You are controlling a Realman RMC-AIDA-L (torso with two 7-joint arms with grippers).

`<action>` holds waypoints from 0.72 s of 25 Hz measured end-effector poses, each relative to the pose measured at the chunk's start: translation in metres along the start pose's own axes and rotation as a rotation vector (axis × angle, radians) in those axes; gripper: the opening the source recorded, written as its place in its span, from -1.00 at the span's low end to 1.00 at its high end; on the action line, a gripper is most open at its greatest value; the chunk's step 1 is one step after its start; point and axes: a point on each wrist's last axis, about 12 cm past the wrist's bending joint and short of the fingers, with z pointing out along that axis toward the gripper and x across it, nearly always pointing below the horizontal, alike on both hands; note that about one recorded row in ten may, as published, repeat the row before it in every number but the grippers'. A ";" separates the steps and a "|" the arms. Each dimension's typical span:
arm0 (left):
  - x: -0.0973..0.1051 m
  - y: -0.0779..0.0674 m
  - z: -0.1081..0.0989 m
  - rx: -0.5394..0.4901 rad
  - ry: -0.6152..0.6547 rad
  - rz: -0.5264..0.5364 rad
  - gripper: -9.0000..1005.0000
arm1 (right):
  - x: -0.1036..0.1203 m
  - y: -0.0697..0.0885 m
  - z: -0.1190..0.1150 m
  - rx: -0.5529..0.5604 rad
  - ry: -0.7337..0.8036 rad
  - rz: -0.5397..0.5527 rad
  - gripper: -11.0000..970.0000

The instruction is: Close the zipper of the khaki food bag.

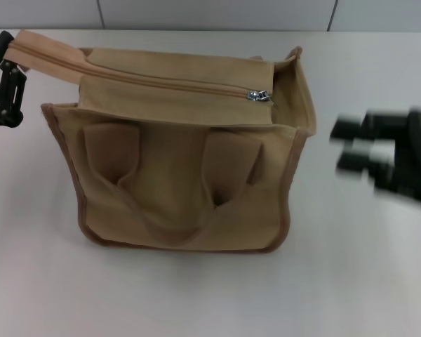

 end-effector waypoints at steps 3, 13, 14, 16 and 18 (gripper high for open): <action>-0.005 0.009 -0.002 0.045 0.033 -0.076 -0.68 | 0.015 0.006 0.000 -0.008 0.059 -0.028 -0.48; -0.054 0.051 -0.018 0.446 0.316 -0.354 -0.19 | 0.038 0.003 0.006 0.025 0.145 -0.011 0.50; -0.058 0.051 -0.020 0.477 0.309 -0.365 -0.09 | 0.040 0.002 0.007 0.026 0.157 -0.008 0.53; -0.064 0.049 -0.024 0.531 0.299 -0.394 0.11 | 0.045 0.002 0.012 0.013 0.188 -0.002 0.61; -0.062 0.043 -0.023 0.578 0.323 -0.425 0.28 | 0.049 0.001 0.016 -0.001 0.215 -0.006 0.68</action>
